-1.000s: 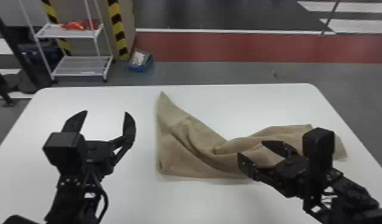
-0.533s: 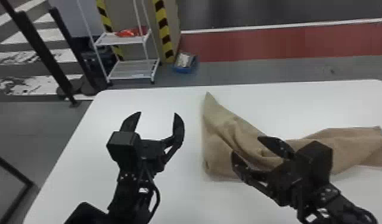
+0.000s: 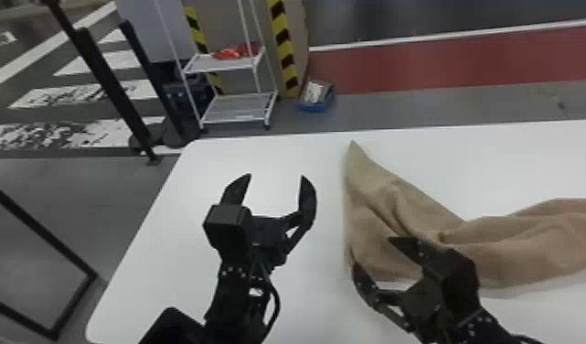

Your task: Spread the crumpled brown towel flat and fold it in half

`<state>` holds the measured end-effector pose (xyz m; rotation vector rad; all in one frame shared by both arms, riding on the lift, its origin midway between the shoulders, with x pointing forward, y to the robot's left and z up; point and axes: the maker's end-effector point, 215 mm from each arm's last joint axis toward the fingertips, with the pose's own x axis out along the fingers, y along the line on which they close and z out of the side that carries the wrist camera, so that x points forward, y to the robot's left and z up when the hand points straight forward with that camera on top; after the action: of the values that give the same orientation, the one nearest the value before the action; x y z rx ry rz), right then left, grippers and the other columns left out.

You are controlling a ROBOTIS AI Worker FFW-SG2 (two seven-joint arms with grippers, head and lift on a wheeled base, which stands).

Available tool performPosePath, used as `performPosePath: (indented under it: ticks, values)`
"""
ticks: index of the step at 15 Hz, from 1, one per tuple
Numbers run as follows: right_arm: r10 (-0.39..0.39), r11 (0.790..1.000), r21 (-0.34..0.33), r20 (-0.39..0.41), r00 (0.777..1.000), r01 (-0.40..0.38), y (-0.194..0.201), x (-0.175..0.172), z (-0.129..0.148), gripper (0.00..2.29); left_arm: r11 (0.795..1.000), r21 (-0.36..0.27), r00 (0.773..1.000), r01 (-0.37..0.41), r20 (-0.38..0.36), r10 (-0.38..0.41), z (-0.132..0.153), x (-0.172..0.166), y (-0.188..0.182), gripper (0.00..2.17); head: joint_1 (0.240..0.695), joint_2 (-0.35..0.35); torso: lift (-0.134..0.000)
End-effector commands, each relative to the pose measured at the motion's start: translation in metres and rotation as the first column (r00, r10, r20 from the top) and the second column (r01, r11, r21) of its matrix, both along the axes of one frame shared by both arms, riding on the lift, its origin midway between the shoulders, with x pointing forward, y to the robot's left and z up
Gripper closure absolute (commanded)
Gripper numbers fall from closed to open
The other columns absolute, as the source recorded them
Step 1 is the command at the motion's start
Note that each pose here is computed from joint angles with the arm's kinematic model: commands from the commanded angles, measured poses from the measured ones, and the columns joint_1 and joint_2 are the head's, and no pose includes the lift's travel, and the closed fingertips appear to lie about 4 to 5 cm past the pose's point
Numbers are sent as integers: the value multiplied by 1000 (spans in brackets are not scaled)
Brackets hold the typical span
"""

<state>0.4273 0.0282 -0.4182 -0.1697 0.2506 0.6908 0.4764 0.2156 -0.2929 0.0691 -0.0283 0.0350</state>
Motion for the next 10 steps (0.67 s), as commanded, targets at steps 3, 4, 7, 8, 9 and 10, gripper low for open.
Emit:
performPosePath:
  ticks: [3,4,7,8,9,10]
  values:
    - [17,1000,-27,-8,1000,-17,17,5,-20,343,1000,1,1000,3,0,-3,0,0,0,73,695,302,-125]
    - [20,999,-35,-10,1000,-20,20,8,-25,346,1000,2,1000,3,0,-3,0,0,0,73,695,307,-125]
    - [33,998,-56,-7,999,-33,28,17,-32,458,1000,2,1000,3,0,-3,0,-1,0,73,695,313,-125]
    - [34,998,-57,-7,999,-34,30,18,-33,471,1000,3,1000,2,-2,-2,-1,0,1,73,695,315,-125]
    - [32,997,-63,-8,999,-33,30,19,-33,475,1000,2,1000,3,0,-3,0,-1,0,73,695,319,-125]
    - [32,997,-77,-8,999,-32,30,20,-35,505,1000,3,1000,0,-1,0,0,-1,2,73,695,320,-125]
